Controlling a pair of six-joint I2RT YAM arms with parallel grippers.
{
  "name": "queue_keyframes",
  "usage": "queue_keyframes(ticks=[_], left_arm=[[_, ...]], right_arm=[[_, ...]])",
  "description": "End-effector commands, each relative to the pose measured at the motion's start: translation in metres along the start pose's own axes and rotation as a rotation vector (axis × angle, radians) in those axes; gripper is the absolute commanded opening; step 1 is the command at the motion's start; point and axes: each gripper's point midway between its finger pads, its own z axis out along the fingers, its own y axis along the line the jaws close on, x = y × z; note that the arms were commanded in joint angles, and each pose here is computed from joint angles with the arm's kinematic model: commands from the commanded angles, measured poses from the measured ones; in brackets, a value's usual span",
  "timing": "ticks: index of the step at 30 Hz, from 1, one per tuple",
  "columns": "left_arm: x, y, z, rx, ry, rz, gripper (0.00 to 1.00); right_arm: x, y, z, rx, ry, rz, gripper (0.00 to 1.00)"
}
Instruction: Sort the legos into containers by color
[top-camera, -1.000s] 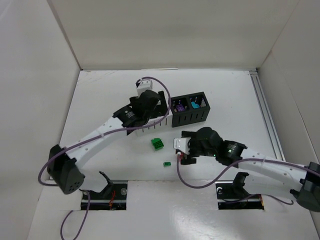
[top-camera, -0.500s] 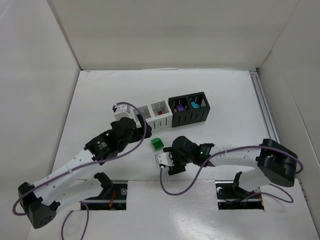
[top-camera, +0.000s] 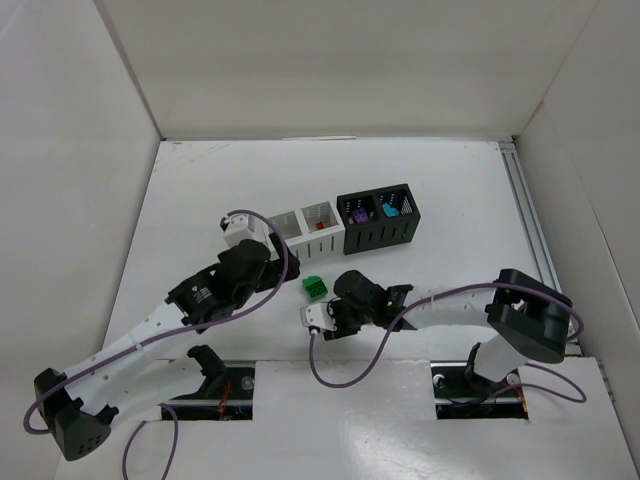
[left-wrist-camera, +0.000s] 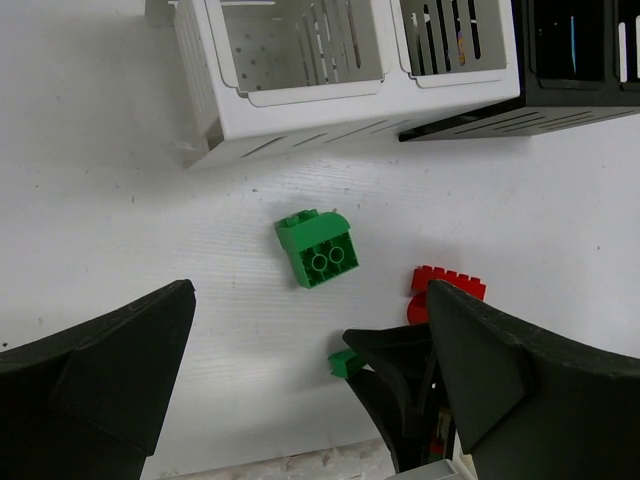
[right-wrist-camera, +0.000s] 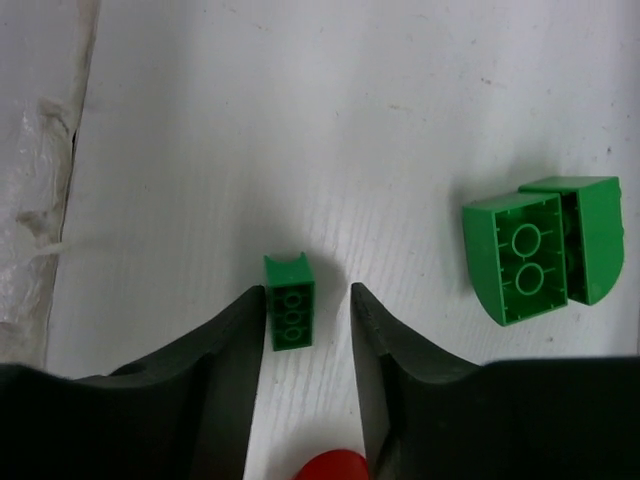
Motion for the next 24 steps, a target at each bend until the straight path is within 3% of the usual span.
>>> queue_keyframes(ticks=[1,8,13,18,24], left_arm=[[0.001,0.005,-0.002,-0.014,-0.010,-0.007,1.00],[0.001,0.012,-0.004,-0.043,-0.012,-0.026,1.00],[0.001,0.013,-0.006,-0.043,-0.012,-0.026,1.00],[0.010,0.013,0.000,-0.048,0.018,-0.035,1.00],[0.022,0.008,0.013,-0.029,0.053,-0.034,1.00]], right_arm=[[-0.018,0.001,0.008,-0.034,-0.064,0.000,0.43],[-0.022,0.007,0.012,-0.072,-0.087,0.001,0.25],[-0.039,-0.007,-0.009,-0.005,-0.121,-0.010,0.19],[-0.084,-0.060,-0.065,0.197,-0.140,-0.073,0.19],[-0.093,-0.152,-0.124,0.462,-0.046,-0.072,0.19]])
